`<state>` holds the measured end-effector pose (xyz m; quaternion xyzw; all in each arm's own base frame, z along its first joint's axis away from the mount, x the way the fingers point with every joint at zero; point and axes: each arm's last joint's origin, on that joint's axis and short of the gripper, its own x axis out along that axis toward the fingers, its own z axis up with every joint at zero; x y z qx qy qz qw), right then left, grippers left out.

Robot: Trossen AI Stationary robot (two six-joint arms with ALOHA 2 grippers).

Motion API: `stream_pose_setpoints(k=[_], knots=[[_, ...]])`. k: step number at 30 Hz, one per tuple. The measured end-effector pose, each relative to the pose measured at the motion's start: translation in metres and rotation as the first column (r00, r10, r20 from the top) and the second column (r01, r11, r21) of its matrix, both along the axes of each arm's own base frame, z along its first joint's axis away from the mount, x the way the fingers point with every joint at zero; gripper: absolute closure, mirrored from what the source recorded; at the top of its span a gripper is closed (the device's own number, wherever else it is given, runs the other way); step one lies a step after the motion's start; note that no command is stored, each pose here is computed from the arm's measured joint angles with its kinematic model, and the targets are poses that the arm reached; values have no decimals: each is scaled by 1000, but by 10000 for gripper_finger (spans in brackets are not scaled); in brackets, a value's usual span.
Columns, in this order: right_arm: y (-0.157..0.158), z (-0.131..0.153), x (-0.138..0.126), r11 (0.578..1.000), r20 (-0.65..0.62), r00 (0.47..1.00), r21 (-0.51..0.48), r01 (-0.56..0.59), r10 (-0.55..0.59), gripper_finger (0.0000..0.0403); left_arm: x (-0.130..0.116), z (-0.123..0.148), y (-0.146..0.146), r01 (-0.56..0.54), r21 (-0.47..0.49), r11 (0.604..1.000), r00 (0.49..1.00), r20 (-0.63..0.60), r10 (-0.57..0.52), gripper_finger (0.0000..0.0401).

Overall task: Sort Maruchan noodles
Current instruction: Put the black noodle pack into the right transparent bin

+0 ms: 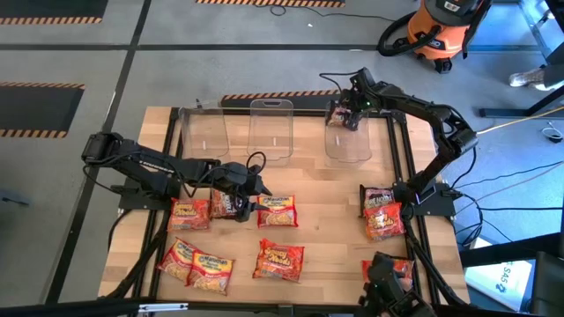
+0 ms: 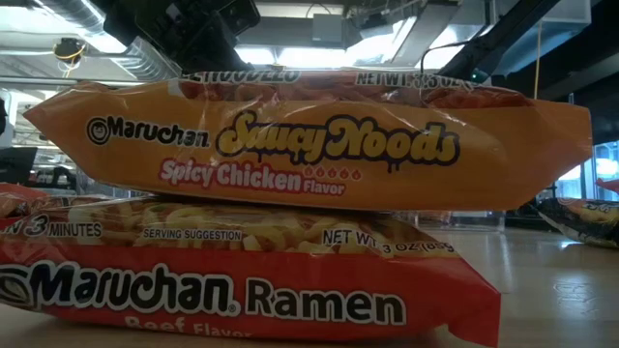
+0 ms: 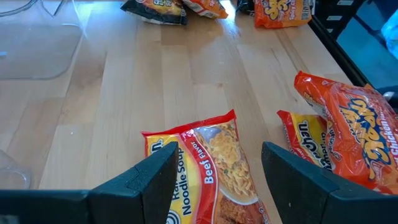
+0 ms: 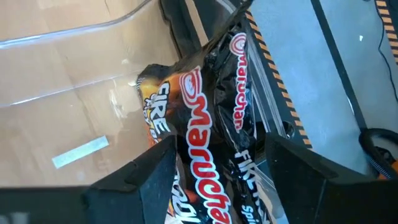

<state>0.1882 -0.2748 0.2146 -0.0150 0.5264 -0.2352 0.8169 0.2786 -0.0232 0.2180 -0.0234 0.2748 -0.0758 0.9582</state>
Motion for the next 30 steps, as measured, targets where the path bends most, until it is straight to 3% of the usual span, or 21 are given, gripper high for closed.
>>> stream_pose_setpoints(k=[8, 14, 21, 25, 30], knots=[[1, 12, 1, 999, -77, 996, 11, 52, -51, 100, 0, 0, 0, -3, -4, 1000, 1000, -1, 3, 177], [18, 50, 7, 995, -80, 995, 76, 62, -56, 92, 0, 0, 0, -50, -78, 996, 999, -17, 49, 177], [74, 87, 25, 990, 45, 998, 129, -47, 41, 95, 0, 0, -2, -89, -138, 986, 996, -33, 85, 177], [112, 102, 41, 967, 172, 977, 196, -162, 129, 101, -1, 0, -8, -131, -175, 976, 991, -46, 125, 177], [160, 106, 65, 931, 217, 951, 242, -271, 221, 108, -3, -1, -22, -164, -210, 964, 986, -68, 152, 177]])
